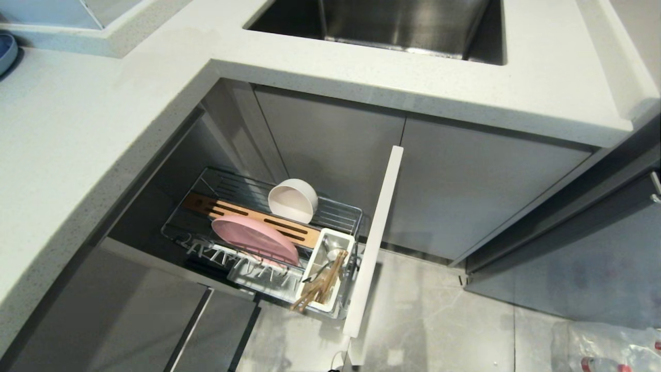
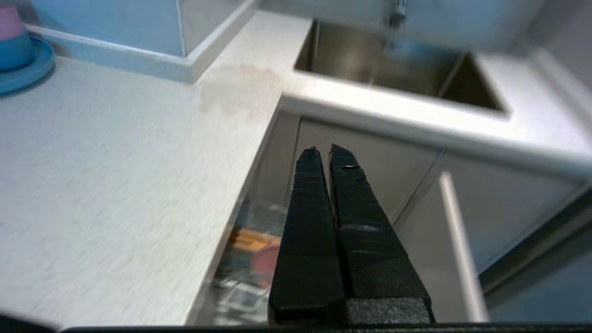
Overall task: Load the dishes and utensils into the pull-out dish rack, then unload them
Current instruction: Take the plate out of the cupboard
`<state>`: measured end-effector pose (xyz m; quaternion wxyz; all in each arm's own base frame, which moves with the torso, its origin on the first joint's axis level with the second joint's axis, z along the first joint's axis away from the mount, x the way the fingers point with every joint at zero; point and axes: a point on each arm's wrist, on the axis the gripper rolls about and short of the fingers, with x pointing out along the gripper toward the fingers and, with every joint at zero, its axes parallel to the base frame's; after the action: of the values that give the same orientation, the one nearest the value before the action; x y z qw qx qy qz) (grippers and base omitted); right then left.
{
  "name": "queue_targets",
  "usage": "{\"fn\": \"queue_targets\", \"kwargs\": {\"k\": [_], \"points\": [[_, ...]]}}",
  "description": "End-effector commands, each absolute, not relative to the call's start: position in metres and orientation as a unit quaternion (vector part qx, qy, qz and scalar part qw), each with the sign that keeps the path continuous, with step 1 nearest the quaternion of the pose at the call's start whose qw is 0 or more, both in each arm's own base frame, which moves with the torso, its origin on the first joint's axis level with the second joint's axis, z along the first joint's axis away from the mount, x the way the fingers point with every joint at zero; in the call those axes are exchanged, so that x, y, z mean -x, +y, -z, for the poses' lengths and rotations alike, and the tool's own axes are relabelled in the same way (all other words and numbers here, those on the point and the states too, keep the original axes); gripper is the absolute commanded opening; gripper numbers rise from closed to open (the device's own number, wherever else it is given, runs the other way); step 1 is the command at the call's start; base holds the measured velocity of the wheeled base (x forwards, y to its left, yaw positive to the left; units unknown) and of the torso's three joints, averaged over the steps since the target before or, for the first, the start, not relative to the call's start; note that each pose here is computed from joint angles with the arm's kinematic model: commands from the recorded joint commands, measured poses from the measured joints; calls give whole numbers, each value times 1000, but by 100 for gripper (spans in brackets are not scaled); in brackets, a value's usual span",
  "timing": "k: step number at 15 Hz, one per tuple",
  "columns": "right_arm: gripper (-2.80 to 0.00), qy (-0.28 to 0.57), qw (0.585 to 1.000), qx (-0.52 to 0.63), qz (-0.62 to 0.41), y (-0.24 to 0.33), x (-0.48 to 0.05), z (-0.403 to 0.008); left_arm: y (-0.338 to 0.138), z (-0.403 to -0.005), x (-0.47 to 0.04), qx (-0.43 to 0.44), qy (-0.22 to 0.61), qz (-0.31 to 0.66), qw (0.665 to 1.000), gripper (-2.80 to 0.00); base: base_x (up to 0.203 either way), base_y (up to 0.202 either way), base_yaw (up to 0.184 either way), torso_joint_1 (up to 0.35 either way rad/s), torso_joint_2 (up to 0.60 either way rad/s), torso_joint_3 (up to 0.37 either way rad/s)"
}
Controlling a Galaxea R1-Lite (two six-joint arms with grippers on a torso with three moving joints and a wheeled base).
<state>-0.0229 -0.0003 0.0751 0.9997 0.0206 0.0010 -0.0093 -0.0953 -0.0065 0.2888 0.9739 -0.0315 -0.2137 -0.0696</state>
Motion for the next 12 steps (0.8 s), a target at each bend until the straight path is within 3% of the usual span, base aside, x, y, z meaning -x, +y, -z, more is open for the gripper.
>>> {"fn": "queue_targets", "kwargs": {"k": [1,6,9,12], "points": [[-280,2,1000,-21,9,0,23,-75,-6,-330,61,82,-179,68,978,-280,0,0,0,0,0,0],[-280,2,1000,-21,9,0,23,-75,1,-412,-19,328,-161,44,930,-280,0,0,0,0,0,0],[-280,2,1000,-21,9,0,23,-75,-11,-421,-57,426,-83,67,899,-280,0,0,0,0,0,0],[-280,2,1000,-21,9,0,23,-75,-45,-409,-83,449,-3,80,890,-280,0,0,0,0,0,0]]}}
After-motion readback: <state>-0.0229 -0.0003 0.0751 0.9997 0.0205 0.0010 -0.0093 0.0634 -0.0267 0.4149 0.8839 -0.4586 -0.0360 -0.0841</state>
